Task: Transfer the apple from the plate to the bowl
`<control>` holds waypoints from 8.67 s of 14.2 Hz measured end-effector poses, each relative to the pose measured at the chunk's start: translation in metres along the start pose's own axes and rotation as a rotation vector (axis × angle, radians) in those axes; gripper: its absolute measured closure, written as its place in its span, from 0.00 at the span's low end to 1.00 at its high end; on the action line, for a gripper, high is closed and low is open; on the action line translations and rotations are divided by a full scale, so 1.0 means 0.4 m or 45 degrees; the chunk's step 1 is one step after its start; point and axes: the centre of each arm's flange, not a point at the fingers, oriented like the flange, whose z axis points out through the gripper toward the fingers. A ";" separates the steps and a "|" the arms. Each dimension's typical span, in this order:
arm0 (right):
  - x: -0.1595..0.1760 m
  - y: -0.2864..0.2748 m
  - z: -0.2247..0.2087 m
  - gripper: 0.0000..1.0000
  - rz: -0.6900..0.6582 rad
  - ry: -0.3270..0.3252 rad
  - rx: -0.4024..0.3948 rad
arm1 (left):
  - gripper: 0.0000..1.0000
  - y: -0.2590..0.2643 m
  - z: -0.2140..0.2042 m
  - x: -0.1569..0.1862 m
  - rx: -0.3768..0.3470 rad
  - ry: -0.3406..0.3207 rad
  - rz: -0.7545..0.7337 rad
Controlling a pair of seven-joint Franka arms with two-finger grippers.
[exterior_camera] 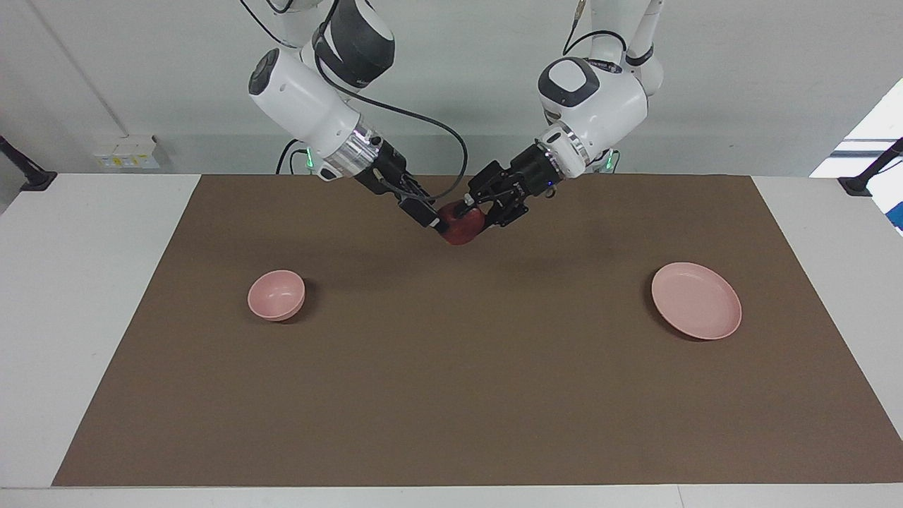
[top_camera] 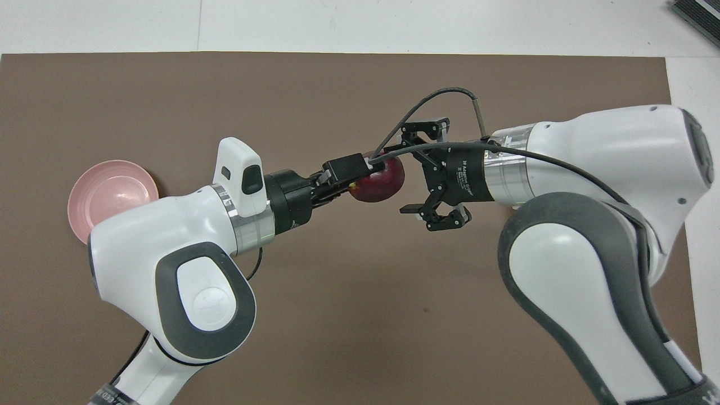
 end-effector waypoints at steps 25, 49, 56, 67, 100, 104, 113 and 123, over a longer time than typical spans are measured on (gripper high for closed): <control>0.004 -0.018 0.003 0.23 0.017 -0.031 0.018 | 0.01 0.013 -0.011 0.006 -0.011 0.024 -0.033; 0.685 0.167 -0.177 0.23 -1.329 0.412 -0.781 | 0.00 -0.108 -0.402 0.316 1.164 -0.318 0.438; 0.741 0.219 -0.109 0.23 -1.326 0.379 -0.811 | 0.00 0.029 -0.644 0.378 1.313 -0.349 0.606; 0.771 0.248 -0.059 0.23 -1.321 0.373 -0.821 | 0.00 0.081 -0.746 0.373 1.324 -0.424 0.684; 0.296 0.152 -0.569 0.00 -1.285 0.460 -0.793 | 0.00 0.036 -0.803 0.374 1.342 -0.442 0.598; 0.227 0.147 -0.659 0.00 -1.285 0.471 -0.786 | 0.00 0.036 -0.803 0.374 1.342 -0.442 0.598; 0.174 0.182 -0.709 0.00 -1.292 0.456 -0.791 | 0.00 0.036 -0.803 0.374 1.342 -0.442 0.598; 0.178 0.183 -0.713 0.00 -1.351 0.451 -0.826 | 0.00 0.036 -0.803 0.374 1.342 -0.442 0.598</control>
